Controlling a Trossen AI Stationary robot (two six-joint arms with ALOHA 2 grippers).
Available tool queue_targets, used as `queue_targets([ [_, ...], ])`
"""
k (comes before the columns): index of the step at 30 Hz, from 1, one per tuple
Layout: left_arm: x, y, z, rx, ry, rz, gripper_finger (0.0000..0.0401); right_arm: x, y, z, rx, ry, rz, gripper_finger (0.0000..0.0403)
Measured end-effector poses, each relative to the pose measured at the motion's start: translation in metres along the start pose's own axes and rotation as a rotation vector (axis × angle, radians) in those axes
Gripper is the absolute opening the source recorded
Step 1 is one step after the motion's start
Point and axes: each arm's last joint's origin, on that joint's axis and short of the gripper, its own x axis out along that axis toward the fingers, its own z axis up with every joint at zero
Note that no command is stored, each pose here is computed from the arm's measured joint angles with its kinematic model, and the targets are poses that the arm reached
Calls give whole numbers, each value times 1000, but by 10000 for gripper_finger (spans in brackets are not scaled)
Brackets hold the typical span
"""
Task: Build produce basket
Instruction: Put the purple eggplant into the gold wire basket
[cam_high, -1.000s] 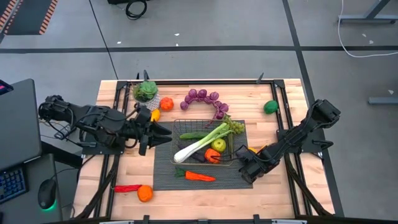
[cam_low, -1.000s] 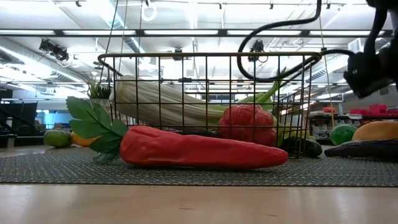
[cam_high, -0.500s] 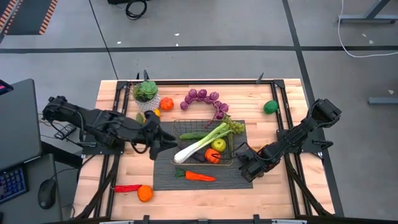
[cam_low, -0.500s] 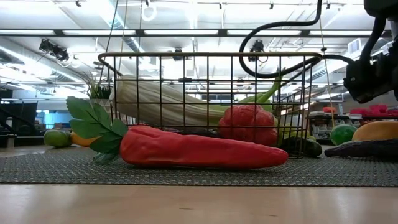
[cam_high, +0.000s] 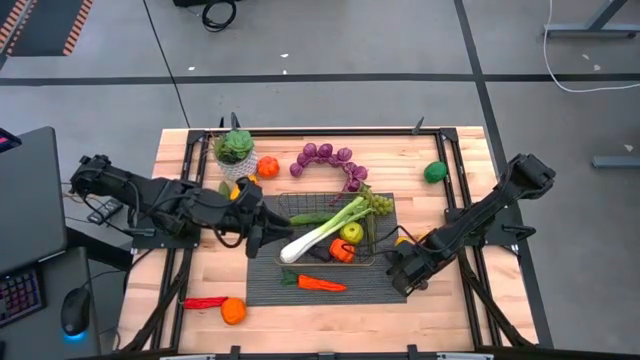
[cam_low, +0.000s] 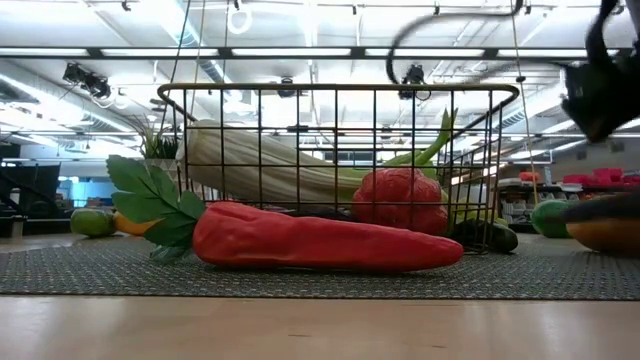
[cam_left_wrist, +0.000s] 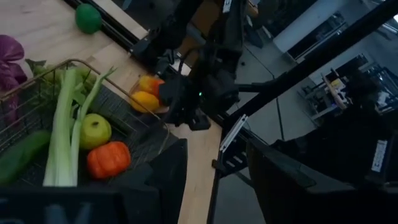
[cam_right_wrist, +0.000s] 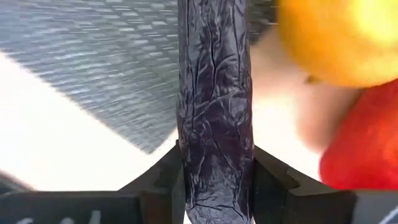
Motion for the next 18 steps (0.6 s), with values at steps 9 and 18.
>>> queue_targets([
  [9, -2, -5, -5, -44, 19, -23, 172, -76, 9, -14, 57, -58, 37, 145],
  [18, -2, -4, -4, -45, -11, 2, 172, -158, 21, -4, 25, -457, 211, 142],
])
